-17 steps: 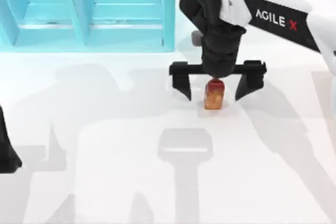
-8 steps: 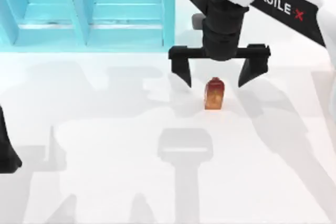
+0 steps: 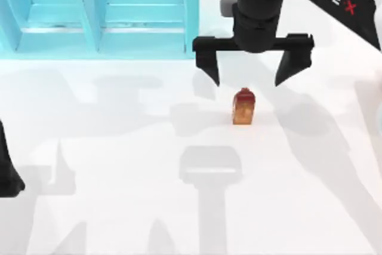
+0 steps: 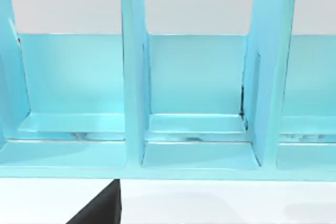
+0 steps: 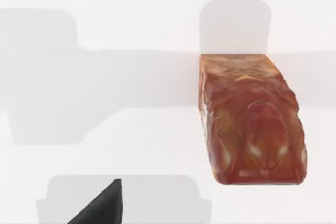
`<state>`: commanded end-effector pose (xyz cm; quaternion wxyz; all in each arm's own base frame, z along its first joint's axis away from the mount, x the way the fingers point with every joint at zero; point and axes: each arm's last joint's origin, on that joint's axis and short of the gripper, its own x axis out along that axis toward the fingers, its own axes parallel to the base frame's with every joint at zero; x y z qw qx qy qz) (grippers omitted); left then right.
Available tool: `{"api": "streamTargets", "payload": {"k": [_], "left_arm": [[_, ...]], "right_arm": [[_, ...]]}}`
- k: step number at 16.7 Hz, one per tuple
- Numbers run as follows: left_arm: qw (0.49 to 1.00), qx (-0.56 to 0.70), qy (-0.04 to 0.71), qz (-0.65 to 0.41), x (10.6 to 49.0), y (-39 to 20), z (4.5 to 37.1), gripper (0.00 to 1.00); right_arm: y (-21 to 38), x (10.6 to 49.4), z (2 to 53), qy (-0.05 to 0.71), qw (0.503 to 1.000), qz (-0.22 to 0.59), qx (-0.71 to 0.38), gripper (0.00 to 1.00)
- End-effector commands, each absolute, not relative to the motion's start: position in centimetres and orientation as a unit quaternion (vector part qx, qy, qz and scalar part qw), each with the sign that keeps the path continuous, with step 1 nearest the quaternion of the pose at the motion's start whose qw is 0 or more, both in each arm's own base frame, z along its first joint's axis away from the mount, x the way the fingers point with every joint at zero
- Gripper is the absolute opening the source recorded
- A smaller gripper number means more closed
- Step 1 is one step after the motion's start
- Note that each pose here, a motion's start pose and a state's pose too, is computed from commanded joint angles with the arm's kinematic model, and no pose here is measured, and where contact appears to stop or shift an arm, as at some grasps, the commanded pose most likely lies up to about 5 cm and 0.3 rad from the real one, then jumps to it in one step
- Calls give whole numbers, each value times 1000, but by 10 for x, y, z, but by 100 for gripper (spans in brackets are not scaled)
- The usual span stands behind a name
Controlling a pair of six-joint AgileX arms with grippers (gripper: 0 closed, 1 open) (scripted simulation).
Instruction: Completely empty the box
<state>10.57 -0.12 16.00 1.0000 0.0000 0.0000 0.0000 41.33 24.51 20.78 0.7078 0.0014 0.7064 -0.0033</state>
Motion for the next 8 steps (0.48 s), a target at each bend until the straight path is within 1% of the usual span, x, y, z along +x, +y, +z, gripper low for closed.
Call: {"api": "streamTargets", "payload": {"k": [5,8], "left_arm": [[1000,0,0,0,106,-1,160,100],[1000,0,0,0,106,-1,160,100]], "right_arm": [[240,416,207,708,706,-5,2,100],[197,431,209,714,700,-16,6,100]]}}
